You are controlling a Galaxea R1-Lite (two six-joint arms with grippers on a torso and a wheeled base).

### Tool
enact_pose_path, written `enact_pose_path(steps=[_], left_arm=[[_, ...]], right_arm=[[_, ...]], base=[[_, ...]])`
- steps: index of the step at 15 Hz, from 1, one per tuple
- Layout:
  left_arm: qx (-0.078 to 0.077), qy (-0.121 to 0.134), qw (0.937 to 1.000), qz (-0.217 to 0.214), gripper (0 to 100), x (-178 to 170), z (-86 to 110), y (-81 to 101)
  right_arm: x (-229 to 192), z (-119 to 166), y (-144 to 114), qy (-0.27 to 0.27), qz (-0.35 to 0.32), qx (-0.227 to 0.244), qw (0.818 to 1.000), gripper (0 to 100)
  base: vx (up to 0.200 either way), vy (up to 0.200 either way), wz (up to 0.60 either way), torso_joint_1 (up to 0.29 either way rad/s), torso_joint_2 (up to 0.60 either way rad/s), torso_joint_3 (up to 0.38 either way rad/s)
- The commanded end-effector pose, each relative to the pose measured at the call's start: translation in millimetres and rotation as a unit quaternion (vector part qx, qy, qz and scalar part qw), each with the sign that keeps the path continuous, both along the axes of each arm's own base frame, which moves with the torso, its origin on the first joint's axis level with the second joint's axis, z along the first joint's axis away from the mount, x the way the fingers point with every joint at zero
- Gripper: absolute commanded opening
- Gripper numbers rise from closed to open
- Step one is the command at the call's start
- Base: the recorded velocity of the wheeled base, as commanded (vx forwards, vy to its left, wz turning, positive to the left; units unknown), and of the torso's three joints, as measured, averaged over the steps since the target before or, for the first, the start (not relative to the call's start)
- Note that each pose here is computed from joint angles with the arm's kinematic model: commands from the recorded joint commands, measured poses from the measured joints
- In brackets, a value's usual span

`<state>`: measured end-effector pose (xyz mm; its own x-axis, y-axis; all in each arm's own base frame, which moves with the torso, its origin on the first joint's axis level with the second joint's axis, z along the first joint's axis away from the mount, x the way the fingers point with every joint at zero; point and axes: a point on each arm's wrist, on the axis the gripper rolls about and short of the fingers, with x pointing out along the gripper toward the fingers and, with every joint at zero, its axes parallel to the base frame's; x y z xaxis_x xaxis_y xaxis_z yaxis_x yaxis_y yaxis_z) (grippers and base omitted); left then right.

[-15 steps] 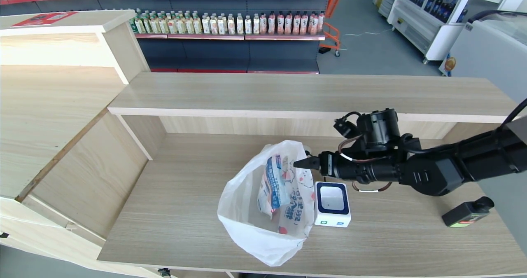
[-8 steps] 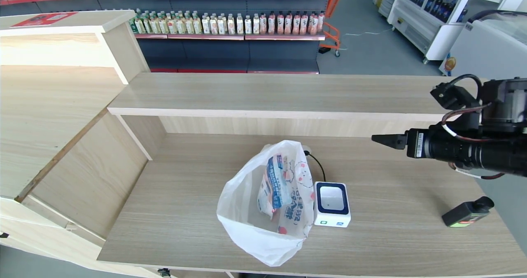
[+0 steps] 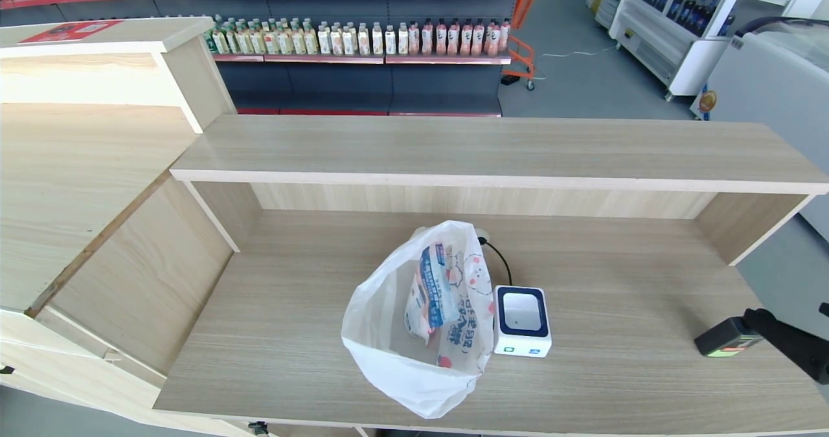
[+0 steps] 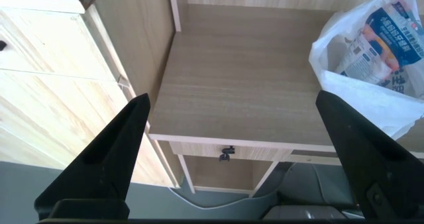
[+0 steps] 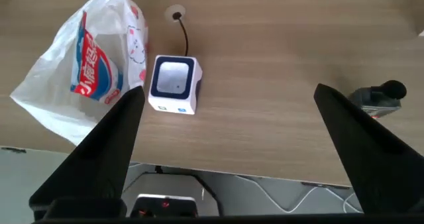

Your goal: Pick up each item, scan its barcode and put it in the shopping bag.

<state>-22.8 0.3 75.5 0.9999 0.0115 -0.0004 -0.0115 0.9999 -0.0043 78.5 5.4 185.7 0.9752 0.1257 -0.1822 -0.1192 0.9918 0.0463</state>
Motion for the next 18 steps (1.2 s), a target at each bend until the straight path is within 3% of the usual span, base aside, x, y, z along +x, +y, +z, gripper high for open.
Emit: enact_pose_path(steps=[1,5,10,18], left_arm=[[0.0,0.0,1.0,0.0,100,0,0.0,0.0],[0.0,0.0,1.0,0.0,100,0,0.0,0.0],[-0.001,0.0,1.0,0.0,100,0,0.0,0.1],[-0.008,0.0,1.0,0.001,100,0,0.0,0.1]], right_arm=[[-73,-47,-4,-0.05,-0.008,0.002,0.999,100],[-116,-80,-5,-0.029,-0.016,-0.002,0.999,100],[-115,-99,-5,-0.024,-0.046,-0.002,0.999,100],[-115,-99,-5,-0.025,-0.046,-0.002,0.999,100]], base=[[0.0,0.0,0.0,0.0,0.0,0.0],[0.0,0.0,0.0,0.0,0.0,0.0],[0.0,0.0,0.0,0.0,0.0,0.0],[0.0,-0.2,0.0,0.004,0.0,0.002]])
